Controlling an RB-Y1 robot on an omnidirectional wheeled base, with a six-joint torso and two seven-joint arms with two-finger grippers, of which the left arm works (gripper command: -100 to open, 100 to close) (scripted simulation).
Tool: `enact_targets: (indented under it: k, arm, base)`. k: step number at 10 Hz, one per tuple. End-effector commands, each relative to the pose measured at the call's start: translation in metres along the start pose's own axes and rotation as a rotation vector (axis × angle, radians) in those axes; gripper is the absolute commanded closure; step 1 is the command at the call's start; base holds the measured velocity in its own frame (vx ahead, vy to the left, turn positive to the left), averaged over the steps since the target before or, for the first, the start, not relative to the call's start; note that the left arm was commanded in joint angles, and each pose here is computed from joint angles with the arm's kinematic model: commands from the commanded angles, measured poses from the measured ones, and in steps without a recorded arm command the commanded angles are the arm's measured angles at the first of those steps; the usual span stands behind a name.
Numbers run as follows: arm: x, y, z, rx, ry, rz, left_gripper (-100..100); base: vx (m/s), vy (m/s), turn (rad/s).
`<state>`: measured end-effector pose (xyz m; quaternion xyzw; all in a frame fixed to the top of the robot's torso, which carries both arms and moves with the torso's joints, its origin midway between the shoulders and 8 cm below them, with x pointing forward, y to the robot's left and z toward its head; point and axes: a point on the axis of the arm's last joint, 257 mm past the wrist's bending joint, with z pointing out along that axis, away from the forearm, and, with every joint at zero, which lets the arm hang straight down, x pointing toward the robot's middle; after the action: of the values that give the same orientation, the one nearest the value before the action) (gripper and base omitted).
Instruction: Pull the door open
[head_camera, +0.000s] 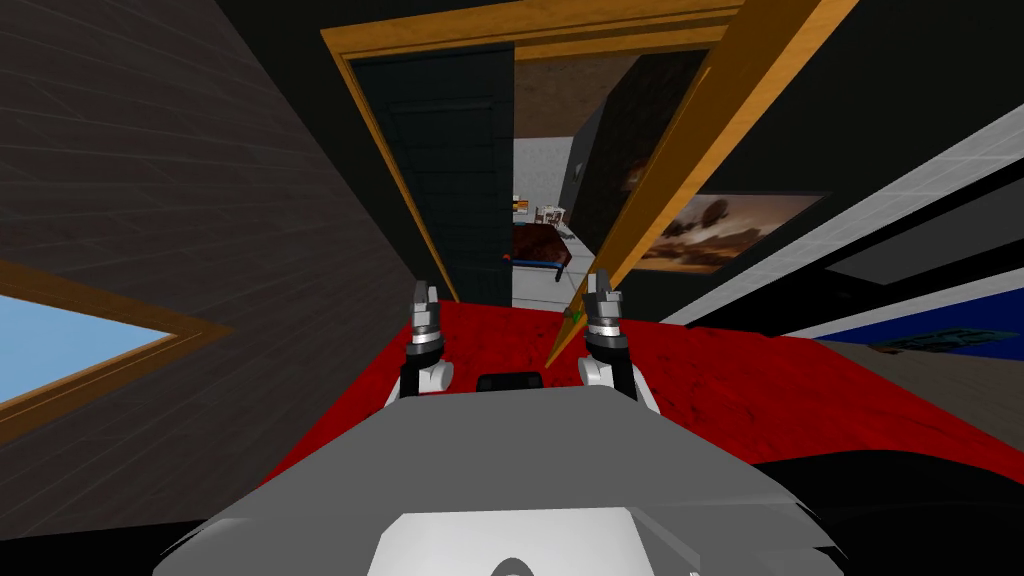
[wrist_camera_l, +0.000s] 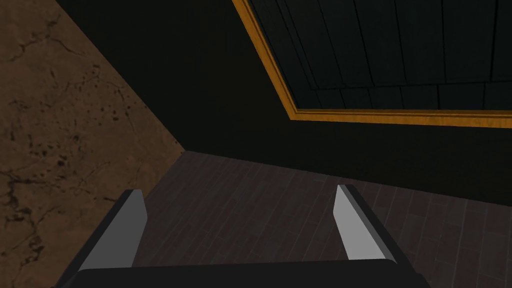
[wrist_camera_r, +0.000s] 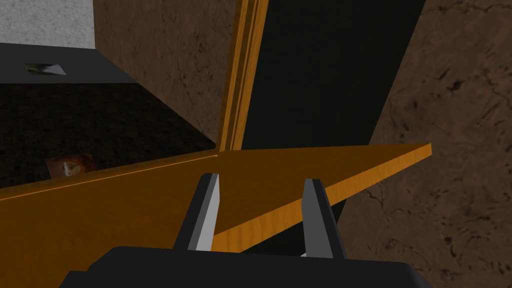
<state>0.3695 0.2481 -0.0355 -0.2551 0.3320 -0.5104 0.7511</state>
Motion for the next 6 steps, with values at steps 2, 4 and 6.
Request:
enact_targets:
  k: [2, 4, 6]
  arm:
    - [0.012, 0.016, -0.003, -0.024, 0.023, 0.049, -100]
    - [0.02, 0.029, -0.006, -0.042, 0.041, 0.085, -100]
    - [0.03, 0.042, -0.0095, -0.061, 0.061, 0.123, -100]
  base:
    - [0.079, -0.001, -0.037]
    - [0.069, 0.003, -0.035]
    - [0.069, 0.009, -0.035]
